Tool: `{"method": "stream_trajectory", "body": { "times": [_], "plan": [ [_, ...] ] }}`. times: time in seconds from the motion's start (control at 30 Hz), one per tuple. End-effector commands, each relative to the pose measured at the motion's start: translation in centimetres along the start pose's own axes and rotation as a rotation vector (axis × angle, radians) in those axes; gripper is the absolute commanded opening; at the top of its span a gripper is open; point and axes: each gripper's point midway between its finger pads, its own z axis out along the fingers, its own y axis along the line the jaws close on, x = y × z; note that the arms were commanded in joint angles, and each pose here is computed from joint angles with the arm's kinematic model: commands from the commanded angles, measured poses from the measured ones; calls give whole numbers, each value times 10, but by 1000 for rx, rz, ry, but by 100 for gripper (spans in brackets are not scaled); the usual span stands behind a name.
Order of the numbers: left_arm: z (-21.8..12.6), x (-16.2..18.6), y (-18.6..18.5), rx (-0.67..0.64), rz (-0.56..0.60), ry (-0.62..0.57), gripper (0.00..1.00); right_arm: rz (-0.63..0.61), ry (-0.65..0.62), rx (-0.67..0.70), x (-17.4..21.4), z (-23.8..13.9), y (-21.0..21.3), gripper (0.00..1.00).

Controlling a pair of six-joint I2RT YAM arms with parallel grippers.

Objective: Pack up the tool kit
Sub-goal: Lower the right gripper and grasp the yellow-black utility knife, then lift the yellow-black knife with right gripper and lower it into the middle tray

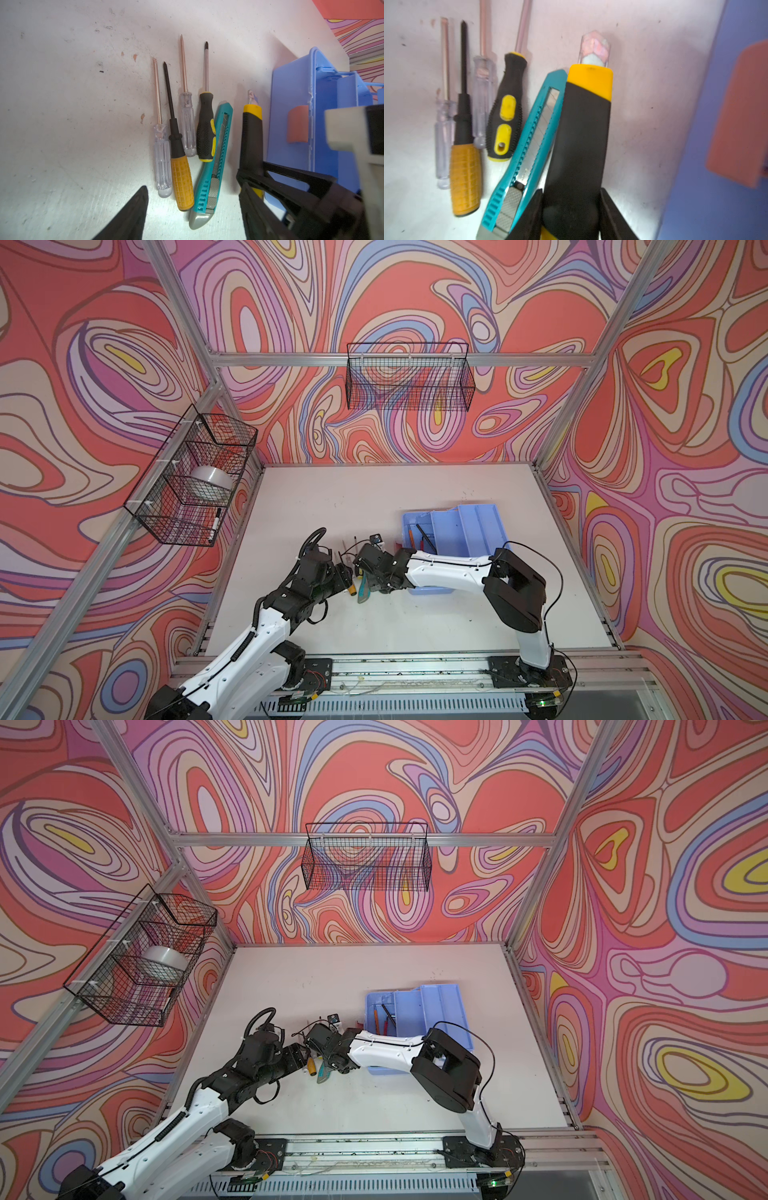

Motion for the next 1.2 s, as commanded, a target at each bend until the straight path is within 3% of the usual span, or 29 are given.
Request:
{"method": "stream_trajectory", "body": {
  "times": [0.0,0.2,0.4,0.6,0.9,1.17],
  "plan": [
    [-3,-11,-8,18,12,-33,70,3,-98,-29,-30,-42,4,34],
    [-1,-12,-10,16,23,-30,70,-15,-172,-11,-48,-88,-11,34],
    [4,-8,-9,5,29,-3,69,-22,-233,92,-58,-146,-56,35],
    [5,-15,-15,30,30,-27,68,51,-247,159,-48,-174,-112,35],
    [6,-15,-25,48,56,-8,67,157,-224,187,-29,-169,-178,35],
    [9,-13,-54,63,141,8,69,167,-180,168,-27,-132,-187,35]
  ]
}}
